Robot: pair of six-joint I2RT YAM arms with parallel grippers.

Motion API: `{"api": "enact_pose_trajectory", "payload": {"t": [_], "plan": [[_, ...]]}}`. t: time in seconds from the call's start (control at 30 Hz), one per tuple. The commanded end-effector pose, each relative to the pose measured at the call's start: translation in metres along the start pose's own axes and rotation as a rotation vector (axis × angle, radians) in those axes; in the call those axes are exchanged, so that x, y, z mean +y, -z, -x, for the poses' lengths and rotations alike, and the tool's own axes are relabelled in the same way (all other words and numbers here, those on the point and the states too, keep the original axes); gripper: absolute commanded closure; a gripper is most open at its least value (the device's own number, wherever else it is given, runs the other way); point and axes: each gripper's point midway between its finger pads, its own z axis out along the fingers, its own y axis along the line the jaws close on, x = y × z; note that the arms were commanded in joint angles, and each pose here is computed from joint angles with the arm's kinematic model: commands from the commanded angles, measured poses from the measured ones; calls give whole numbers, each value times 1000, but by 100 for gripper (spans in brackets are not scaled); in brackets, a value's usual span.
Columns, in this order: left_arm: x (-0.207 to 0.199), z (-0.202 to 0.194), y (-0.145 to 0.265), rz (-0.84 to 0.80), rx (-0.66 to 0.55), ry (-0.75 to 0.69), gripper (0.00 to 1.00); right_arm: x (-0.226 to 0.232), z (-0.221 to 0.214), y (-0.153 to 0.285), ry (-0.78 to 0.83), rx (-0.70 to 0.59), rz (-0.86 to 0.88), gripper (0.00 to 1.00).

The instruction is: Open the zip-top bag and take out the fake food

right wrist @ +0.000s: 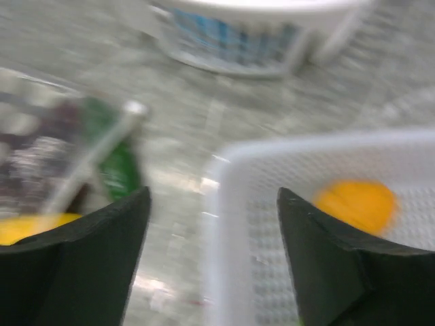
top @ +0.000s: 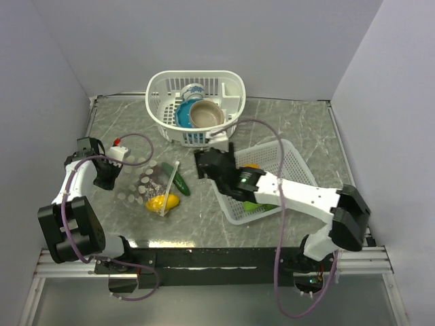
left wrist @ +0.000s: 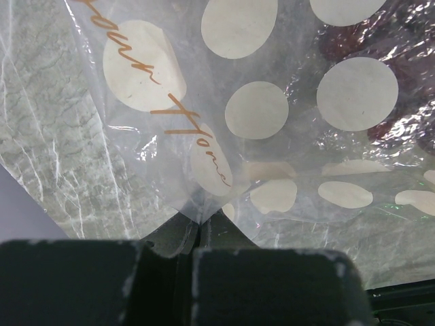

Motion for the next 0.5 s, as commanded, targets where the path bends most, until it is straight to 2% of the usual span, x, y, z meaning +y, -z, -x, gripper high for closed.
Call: {"api": "enact_pose_trajectory", "payload": {"t": [0.0, 0.03, 0.07, 0.13, 0.17, 0.47], "plan": [[2, 5, 6, 11, -21, -13, 99, 65, -6, -20, 123, 0, 164, 30], [3, 7, 7, 15, -27, -13, 99, 73, -22, -30, 152, 34, 175, 39], [2, 7, 8, 13, -30, -16, 99, 81, -24, -35, 165, 42, 197, 43], [1, 8, 9, 4, -33, -20, 99, 97, -51, -49, 205, 110, 238, 44], [2, 9, 9, 5, -35, -21, 99, 106, -51, -52, 200, 117, 252, 43], [2, 7, 5, 3, -27, -25, 99, 126, -101, -75, 227, 224, 298, 27]]}}
